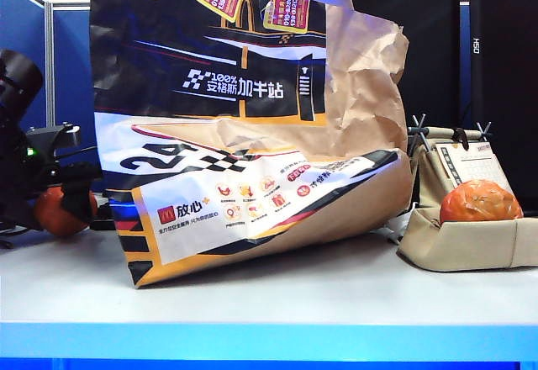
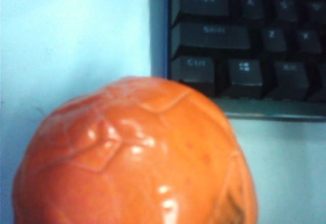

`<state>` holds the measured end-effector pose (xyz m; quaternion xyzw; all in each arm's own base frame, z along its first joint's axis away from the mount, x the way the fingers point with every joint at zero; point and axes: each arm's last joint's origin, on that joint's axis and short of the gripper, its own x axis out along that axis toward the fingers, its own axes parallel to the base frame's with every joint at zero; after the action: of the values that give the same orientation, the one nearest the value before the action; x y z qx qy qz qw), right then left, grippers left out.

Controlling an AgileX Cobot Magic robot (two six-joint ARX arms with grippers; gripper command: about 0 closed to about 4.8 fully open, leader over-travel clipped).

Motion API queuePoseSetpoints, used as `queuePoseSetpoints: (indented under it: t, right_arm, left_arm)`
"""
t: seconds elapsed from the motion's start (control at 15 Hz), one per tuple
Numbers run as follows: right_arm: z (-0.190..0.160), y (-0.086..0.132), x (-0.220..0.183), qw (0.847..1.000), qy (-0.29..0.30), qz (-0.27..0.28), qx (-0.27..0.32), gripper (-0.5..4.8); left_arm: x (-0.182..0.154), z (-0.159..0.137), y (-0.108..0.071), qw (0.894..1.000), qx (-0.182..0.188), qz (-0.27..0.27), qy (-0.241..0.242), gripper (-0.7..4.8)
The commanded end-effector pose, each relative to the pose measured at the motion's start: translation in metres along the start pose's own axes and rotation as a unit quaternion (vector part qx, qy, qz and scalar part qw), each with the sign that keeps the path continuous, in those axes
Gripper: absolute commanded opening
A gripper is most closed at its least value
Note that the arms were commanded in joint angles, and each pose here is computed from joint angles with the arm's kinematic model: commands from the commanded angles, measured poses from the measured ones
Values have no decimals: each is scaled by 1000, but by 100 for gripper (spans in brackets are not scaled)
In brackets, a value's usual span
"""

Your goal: Open the paper bag and put two oranges into the paper bag.

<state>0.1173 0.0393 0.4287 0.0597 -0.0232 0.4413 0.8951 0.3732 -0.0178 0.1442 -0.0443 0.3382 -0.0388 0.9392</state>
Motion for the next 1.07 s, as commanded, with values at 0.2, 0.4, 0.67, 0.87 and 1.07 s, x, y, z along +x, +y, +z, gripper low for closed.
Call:
queuePoseSetpoints:
  t: [0.2, 0.4, 0.67, 0.87, 1.07]
  right_arm:
    - [-9, -6, 5, 998, 41, -12, 34, 270]
    - [-14, -14, 13, 998, 55, -13, 42, 270]
    - [-20, -23, 54, 998, 45, 14, 35, 313]
    - [-22, -42, 102, 989, 58, 56, 124, 369]
    - [-3, -63, 156, 971, 83, 142, 171, 369]
  left_arm:
    - [-7, 9, -1, 1000, 1, -4, -23, -6]
    - [-43, 30, -4, 999, 18, 20, -47, -6]
    - [-136, 63, -13, 992, 39, 24, -118, -6]
    - [-205, 70, -21, 983, 57, -28, -172, -6]
    - [-244, 64, -29, 971, 74, -132, -184, -6]
